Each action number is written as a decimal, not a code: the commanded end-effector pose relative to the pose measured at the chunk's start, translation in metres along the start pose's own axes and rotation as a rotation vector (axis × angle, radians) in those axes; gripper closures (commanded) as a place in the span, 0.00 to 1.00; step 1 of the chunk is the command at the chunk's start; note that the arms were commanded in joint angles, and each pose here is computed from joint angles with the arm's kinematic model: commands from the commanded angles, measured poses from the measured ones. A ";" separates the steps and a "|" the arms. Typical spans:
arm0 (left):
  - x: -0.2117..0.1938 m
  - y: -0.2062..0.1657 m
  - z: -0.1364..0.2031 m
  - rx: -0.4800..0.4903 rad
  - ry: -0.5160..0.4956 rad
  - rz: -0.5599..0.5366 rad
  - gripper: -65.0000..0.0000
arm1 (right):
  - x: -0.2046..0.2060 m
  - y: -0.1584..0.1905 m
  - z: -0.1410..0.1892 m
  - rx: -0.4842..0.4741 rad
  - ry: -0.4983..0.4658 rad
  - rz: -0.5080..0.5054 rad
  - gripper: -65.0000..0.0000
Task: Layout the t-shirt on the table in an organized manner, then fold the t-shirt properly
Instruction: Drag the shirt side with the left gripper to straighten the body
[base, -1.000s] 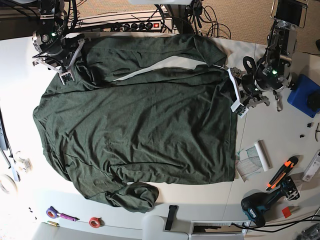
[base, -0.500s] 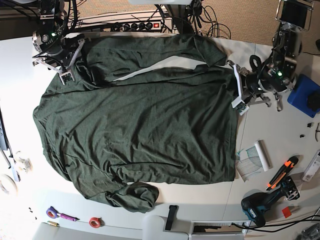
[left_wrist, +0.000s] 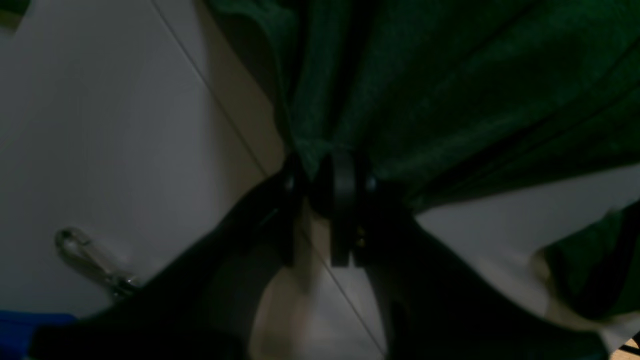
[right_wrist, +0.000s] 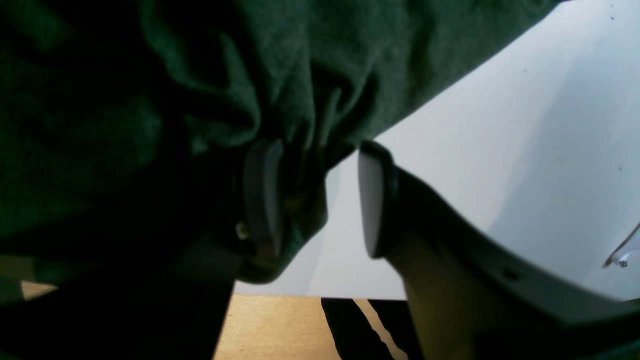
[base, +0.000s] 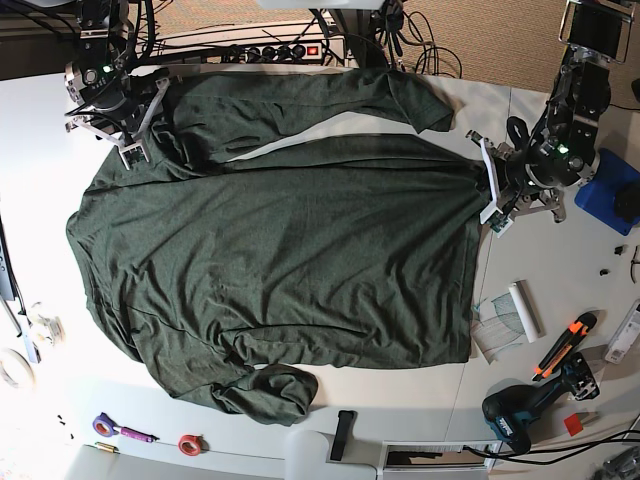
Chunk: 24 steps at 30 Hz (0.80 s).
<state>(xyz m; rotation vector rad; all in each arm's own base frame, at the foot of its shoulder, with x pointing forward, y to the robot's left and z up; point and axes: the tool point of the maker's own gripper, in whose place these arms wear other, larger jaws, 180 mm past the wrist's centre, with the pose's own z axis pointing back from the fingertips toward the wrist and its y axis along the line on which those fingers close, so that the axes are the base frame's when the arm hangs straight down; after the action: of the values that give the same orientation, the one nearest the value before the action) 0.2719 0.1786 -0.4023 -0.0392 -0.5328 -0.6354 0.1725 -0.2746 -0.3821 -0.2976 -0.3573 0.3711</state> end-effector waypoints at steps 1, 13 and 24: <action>-0.026 0.017 0.003 0.076 0.121 -0.016 0.82 | 0.006 -0.007 0.003 -0.022 -0.021 0.007 0.62; -0.008 0.028 0.008 0.146 0.052 -0.026 0.56 | 0.006 -0.007 0.003 -0.022 -0.021 0.008 0.62; 0.035 0.024 0.026 0.170 -0.108 -0.056 0.56 | 0.006 -0.007 0.003 -0.022 -0.021 0.007 0.62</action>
<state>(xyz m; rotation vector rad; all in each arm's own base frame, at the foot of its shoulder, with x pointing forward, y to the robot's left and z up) 0.2890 0.1806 -0.3710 0.0857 -0.6543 -0.6393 0.1726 -0.2747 -0.3821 -0.2980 -0.3575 0.3705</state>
